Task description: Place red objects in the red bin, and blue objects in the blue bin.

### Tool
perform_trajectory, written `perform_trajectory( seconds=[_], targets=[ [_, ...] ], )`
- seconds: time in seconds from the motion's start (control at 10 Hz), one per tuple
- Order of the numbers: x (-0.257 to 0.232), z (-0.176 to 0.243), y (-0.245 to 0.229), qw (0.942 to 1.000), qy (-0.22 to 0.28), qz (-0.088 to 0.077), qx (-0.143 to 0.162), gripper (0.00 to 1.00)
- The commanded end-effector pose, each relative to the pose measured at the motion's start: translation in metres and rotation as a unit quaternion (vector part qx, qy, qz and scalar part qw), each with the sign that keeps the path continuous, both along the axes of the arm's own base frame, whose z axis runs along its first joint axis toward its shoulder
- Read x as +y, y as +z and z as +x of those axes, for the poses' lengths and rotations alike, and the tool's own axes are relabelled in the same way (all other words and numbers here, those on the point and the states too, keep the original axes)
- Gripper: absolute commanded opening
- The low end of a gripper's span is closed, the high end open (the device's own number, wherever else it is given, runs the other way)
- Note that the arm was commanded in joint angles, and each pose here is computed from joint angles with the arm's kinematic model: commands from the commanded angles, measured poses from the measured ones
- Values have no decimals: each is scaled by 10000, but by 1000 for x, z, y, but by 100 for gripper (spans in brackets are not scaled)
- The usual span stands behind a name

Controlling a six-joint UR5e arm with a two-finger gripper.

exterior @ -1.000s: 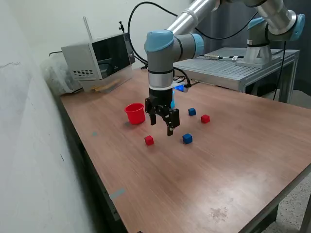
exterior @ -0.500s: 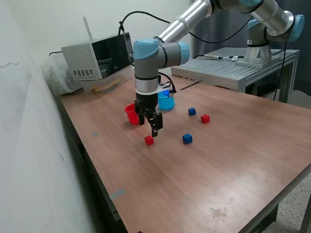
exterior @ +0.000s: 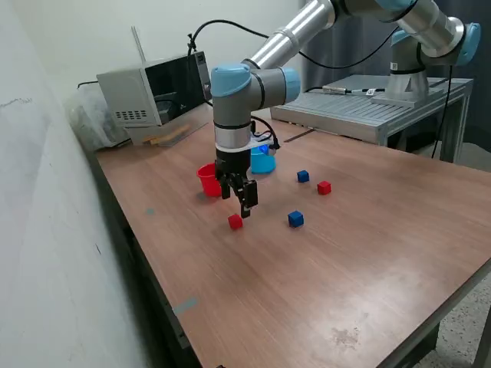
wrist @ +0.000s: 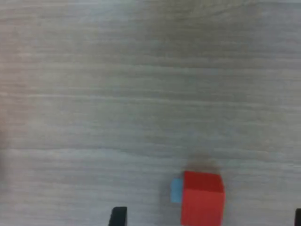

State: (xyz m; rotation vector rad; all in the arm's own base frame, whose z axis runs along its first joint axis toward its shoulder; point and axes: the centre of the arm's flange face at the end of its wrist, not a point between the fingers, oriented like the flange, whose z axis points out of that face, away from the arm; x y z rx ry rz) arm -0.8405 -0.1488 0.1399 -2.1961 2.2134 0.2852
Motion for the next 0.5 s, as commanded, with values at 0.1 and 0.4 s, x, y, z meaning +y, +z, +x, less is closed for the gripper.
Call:
perform_trajectory(
  seconds=[0.1, 0.4],
  targets=[
    [-29, 7, -2, 10000, -20, -42, -15, 100],
    [-21, 3, -12, 10000, -51, -32, -32, 100]
  ],
)
